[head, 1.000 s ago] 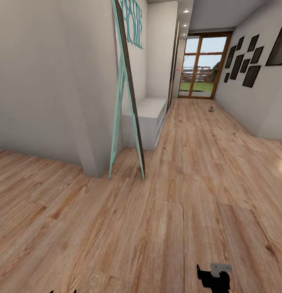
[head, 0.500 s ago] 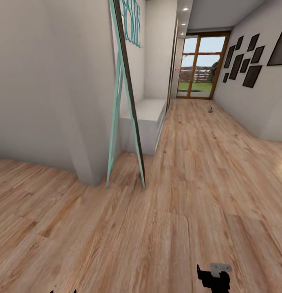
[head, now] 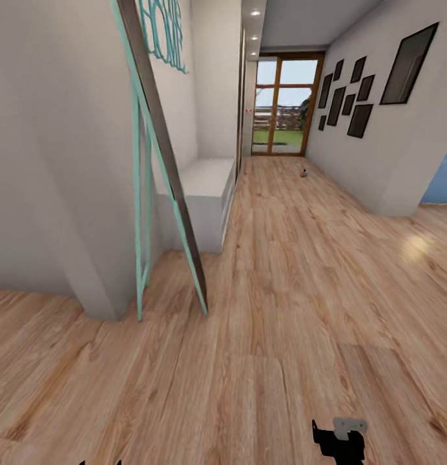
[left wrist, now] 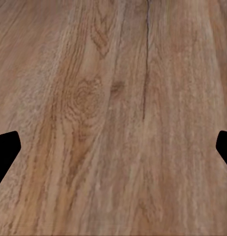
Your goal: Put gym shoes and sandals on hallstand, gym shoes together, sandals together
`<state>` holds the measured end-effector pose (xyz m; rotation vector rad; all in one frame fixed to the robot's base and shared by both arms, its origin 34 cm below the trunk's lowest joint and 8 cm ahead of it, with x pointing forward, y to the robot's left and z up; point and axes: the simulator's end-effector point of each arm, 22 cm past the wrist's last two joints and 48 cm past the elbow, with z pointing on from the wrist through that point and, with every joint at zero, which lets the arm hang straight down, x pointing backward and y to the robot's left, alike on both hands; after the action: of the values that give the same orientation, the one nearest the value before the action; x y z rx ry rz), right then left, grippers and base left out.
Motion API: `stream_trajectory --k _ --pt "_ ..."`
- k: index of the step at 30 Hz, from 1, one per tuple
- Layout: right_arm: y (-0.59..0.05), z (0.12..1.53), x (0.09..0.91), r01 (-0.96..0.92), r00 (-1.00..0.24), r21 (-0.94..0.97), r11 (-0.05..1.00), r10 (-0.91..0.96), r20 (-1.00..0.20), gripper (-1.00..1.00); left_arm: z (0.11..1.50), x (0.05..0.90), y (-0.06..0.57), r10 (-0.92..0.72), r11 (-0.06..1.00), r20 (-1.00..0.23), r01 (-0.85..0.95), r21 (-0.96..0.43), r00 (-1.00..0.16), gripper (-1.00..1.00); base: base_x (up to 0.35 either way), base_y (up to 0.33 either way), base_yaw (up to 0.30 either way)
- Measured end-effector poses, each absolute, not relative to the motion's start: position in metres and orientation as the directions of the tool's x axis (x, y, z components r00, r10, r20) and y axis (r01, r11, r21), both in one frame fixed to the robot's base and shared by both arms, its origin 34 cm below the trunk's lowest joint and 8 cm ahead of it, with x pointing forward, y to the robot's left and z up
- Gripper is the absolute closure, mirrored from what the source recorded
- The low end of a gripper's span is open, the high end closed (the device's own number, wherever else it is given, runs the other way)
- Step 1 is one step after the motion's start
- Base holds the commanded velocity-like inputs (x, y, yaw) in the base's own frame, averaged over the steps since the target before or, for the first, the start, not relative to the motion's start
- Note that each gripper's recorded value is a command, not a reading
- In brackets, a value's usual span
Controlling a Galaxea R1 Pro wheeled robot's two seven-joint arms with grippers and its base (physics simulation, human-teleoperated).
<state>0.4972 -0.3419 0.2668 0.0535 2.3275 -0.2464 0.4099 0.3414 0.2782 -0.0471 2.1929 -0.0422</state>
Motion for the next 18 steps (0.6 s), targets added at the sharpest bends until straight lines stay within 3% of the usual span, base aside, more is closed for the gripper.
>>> stream_trajectory --k 5,18 --pt "-0.342 0.266 0.497 0.113 -0.696 -0.161 0.981 -0.037 -0.717 -1.0 0.278 0.41 0.341 -0.05 0.999 -0.81 -0.018 -0.048 -0.584 -1.0 0.142 0.0 -0.277" --pt "-0.342 0.266 0.497 0.113 -0.696 -0.16 0.981 -0.037 -0.717 -1.0 0.276 0.408 0.354 -0.051 0.998 -0.807 -0.064 -0.017 -0.588 -1.0 0.014 0.0 -0.278"
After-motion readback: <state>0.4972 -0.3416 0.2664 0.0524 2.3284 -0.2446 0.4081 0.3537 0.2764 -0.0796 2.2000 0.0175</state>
